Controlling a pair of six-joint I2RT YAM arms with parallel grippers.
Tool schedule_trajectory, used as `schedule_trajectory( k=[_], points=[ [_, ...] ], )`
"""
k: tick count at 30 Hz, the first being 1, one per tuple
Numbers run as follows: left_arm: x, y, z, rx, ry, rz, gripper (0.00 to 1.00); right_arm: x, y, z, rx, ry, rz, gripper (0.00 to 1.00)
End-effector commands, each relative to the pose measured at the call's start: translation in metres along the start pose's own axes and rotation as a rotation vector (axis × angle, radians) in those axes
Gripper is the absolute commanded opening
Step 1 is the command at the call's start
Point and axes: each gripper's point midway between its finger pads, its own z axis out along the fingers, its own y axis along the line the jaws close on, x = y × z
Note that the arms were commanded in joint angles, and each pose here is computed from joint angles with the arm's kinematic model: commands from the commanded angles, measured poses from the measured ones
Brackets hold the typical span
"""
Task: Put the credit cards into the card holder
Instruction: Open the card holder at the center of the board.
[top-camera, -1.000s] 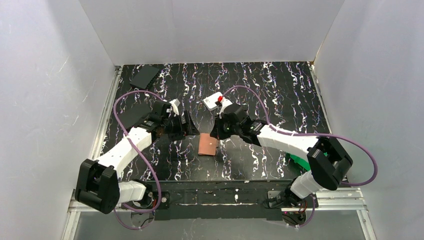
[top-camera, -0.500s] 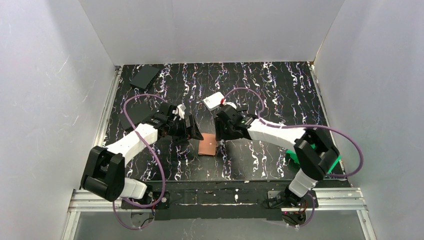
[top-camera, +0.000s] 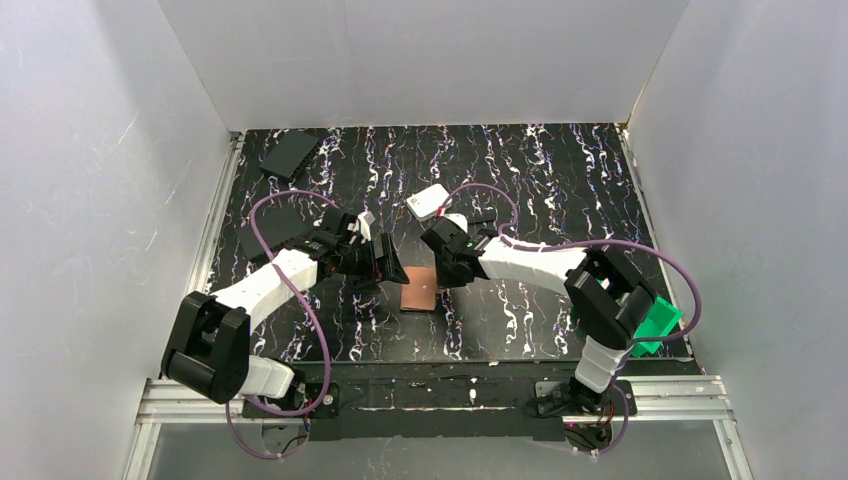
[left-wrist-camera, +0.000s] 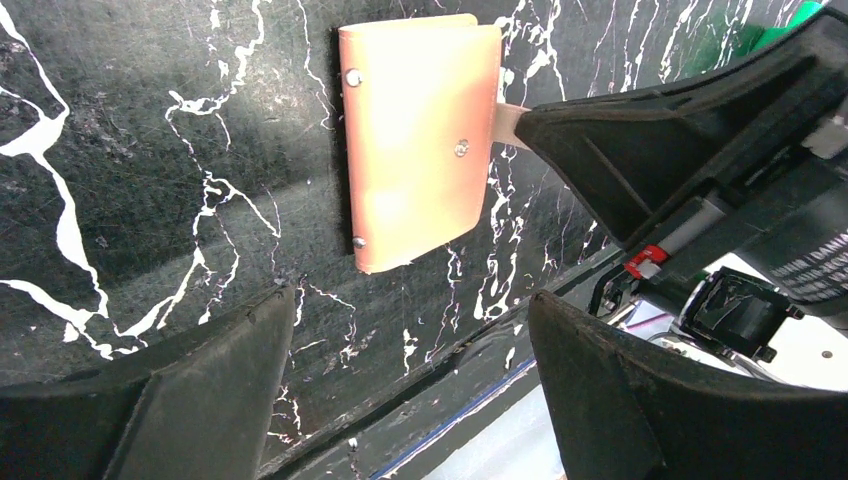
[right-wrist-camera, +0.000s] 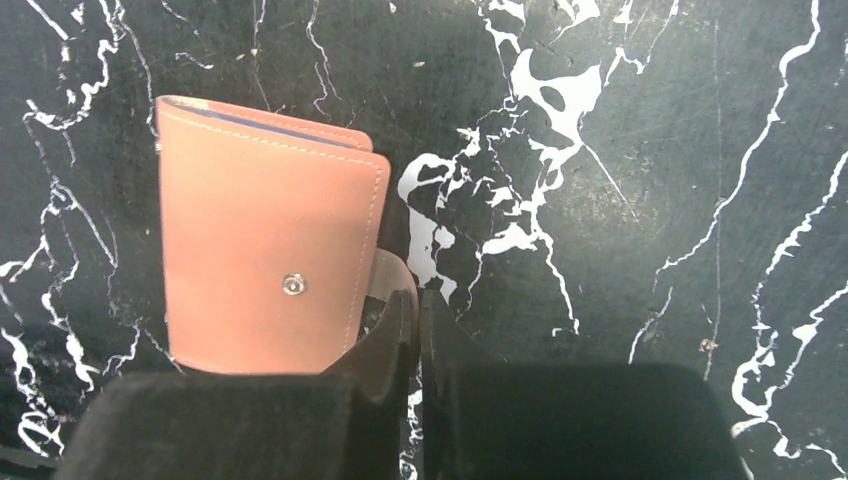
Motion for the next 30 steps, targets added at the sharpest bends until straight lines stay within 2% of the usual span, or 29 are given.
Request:
schedule_trajectory(
  k=[1, 6, 13, 20, 21, 26, 28, 30],
  points=[
    [-0.003, -0.004, -0.008, -0.003, -0.017, 0.036, 0.84, -0.026, 0.016, -0.034, -0.105, -0.109, -0.004, 0.01],
    [-0.008, -0.001, -0.013, -0.042, -0.035, 0.061, 0.83, -0.038, 0.035, -0.066, -0.238, -0.174, -0.039, 0.01],
    [-0.006, -0.008, -0.01, 0.005, -0.015, 0.047, 0.83, -0.031, 0.064, -0.069, -0.402, -0.139, -0.048, 0.01],
    [-0.002, -0.011, -0.002, 0.034, 0.026, 0.032, 0.77, -0.031, 0.067, -0.07, -0.42, -0.141, -0.057, 0.01],
    [-0.002, -0.013, -0.002, 0.041, 0.03, 0.035, 0.78, -0.032, 0.068, -0.071, -0.428, -0.145, -0.06, 0.01],
    [-0.004, -0.024, -0.003, 0.049, 0.02, 0.089, 0.93, -0.035, 0.071, -0.076, -0.447, -0.161, -0.066, 0.01],
    [-0.003, -0.023, 0.0, 0.017, 0.025, 0.1, 0.94, -0.035, 0.071, -0.076, -0.448, -0.164, -0.069, 0.01],
    [-0.005, -0.018, 0.003, -0.019, 0.032, 0.093, 0.9, -0.035, 0.07, -0.077, -0.45, -0.167, -0.069, 0.01]
  ],
)
